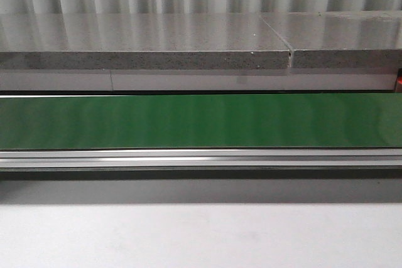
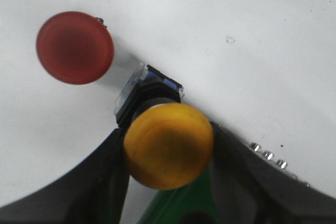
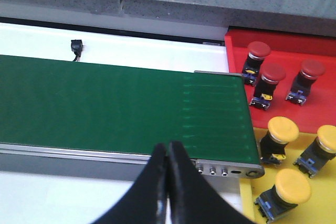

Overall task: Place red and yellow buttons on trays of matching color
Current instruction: 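Lower the left gripper onto the last yellow button and grasp it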

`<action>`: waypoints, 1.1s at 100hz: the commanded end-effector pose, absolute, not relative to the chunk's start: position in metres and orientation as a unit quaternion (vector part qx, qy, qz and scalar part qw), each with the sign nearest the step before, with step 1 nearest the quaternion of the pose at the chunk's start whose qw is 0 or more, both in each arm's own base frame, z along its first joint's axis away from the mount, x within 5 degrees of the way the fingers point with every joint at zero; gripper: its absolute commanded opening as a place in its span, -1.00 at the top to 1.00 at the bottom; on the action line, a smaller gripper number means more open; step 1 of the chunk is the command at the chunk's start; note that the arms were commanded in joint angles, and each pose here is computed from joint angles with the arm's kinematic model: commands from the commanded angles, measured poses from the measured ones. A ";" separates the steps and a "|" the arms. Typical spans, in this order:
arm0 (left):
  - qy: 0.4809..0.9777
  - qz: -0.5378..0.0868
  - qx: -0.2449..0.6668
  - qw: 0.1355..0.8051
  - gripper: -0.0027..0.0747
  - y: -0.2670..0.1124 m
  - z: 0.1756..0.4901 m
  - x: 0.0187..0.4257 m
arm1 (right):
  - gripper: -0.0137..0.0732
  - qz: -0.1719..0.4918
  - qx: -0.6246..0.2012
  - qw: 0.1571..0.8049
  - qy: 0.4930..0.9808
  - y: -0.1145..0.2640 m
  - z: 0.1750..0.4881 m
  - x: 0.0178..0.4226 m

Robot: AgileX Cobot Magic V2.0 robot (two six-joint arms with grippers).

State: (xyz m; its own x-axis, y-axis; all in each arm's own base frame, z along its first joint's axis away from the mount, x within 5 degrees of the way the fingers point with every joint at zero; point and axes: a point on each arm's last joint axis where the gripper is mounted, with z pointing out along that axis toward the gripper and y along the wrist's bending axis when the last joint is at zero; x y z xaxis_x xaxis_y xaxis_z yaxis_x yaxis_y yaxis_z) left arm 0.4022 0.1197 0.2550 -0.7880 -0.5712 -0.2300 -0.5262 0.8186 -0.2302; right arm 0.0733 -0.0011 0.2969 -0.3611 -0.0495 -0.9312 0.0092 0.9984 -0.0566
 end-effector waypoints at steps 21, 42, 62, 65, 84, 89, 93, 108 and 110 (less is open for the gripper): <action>0.954 -0.054 -0.216 0.202 0.25 0.096 0.309 0.365 | 0.85 -0.031 -0.010 0.604 0.796 -0.002 0.312 0.075; 0.953 -0.058 -0.201 0.218 0.25 0.075 0.315 0.334 | 0.85 -0.031 -0.010 0.604 0.796 -0.002 0.312 0.075; 0.959 -0.072 -0.184 0.203 0.25 0.055 0.308 0.326 | 0.85 -0.031 -0.010 0.604 0.796 -0.002 0.312 0.075; 0.960 -0.075 -0.182 0.199 0.25 0.053 0.305 0.325 | 0.85 -0.031 -0.010 0.604 0.796 -0.002 0.312 0.075; 0.961 -0.090 -0.172 0.196 0.25 0.040 0.299 0.328 | 0.85 -0.031 -0.010 0.604 0.796 -0.002 0.312 0.075; 0.962 -0.092 -0.173 0.192 0.25 0.040 0.297 0.329 | 0.85 -0.031 -0.010 0.604 0.796 -0.002 0.312 0.075; 0.962 -0.091 -0.173 0.191 0.25 0.040 0.296 0.329 | 0.85 -0.031 -0.010 0.604 0.796 -0.002 0.312 0.075; 0.962 -0.091 -0.173 0.191 0.25 0.040 0.296 0.329 | 0.85 -0.031 -0.010 0.604 0.796 -0.002 0.312 0.075; 0.962 -0.091 -0.173 0.191 0.25 0.040 0.296 0.329 | 0.85 -0.031 -0.010 0.604 0.796 -0.002 0.312 0.075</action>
State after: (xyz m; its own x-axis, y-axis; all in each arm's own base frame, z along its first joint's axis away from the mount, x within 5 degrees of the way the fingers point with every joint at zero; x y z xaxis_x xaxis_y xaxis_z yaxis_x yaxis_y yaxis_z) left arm 0.3290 0.0429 0.2772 -0.8943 -0.3640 -0.2602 -0.3145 0.9251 -0.2130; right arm 0.0733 -0.0011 0.2969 -0.3610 -0.0491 -0.9313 0.0091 0.9984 -0.0562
